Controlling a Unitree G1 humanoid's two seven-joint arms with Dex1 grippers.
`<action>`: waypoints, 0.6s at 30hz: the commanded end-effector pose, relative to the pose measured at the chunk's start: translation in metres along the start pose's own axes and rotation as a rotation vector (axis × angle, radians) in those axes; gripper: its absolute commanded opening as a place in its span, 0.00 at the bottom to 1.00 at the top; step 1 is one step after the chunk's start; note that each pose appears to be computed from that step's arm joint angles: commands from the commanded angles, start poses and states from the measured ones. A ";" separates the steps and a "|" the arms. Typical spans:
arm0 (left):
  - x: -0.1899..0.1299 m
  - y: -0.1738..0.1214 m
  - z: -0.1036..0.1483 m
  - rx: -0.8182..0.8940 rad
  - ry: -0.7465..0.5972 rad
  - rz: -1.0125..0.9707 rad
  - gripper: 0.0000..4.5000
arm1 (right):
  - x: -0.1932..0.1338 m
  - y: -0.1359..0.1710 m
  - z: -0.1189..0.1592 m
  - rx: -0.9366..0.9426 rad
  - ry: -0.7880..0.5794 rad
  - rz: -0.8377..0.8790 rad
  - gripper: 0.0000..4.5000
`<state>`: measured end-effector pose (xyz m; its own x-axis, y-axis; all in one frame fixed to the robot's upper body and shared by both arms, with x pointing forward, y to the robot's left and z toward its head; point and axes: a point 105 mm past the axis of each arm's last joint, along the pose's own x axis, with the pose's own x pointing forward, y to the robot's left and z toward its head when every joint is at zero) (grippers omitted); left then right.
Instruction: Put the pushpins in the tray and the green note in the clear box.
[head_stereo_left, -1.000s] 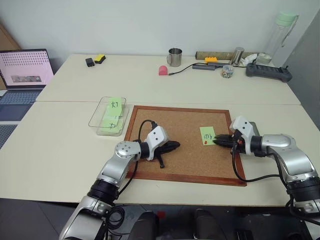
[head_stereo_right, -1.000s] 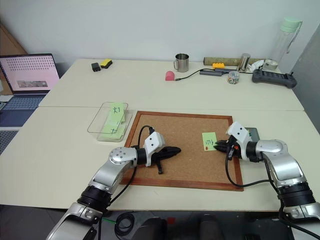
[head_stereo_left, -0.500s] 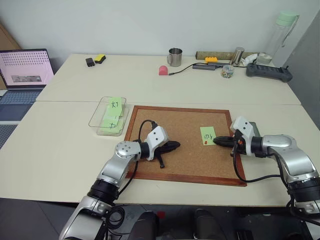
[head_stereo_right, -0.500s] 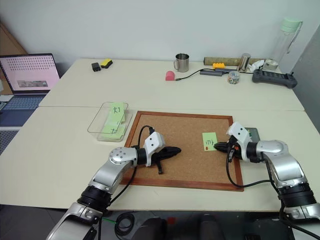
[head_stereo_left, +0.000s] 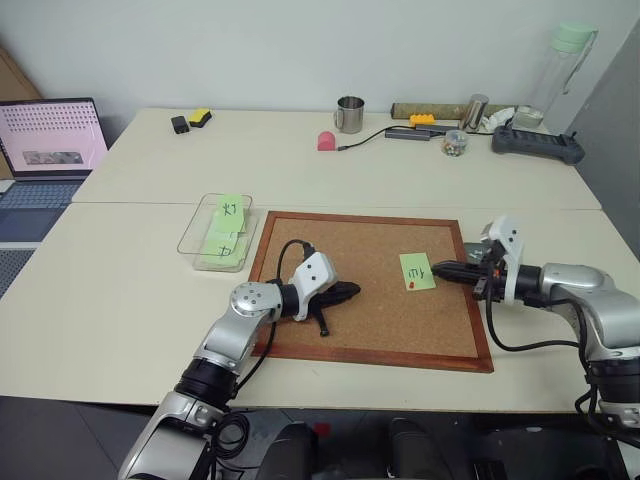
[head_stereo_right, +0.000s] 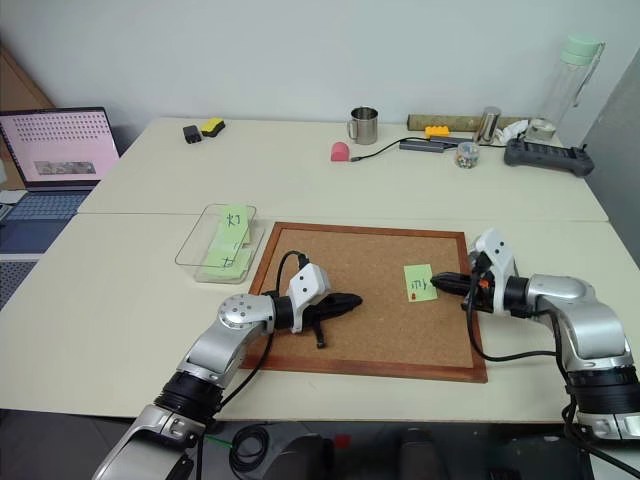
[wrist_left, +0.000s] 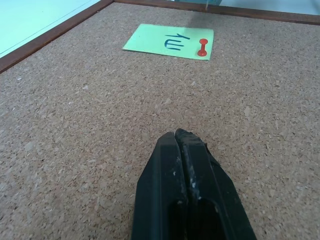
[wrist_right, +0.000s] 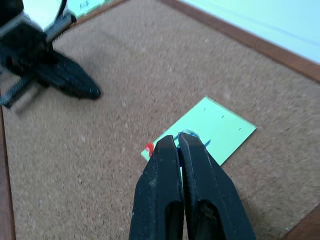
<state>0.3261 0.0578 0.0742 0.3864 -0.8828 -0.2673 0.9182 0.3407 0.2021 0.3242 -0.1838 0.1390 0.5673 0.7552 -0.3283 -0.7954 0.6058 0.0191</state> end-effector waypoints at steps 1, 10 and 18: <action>0.003 -0.010 -0.018 -0.025 0.062 -0.031 0.00 | -0.013 -0.006 0.021 -0.022 -0.064 -0.046 0.01; 0.003 -0.010 -0.017 -0.020 0.062 -0.030 0.00 | -0.052 -0.069 -0.007 0.020 0.030 -0.392 0.01; 0.005 -0.008 -0.016 -0.016 0.058 -0.031 0.00 | -0.055 -0.073 -0.023 0.030 0.091 -0.419 0.18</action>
<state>0.3264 0.0574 0.0738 0.3849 -0.8835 -0.2670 0.9180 0.3364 0.2101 0.3455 -0.2753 0.1224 0.8060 0.4148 -0.4222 -0.4868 0.8703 -0.0743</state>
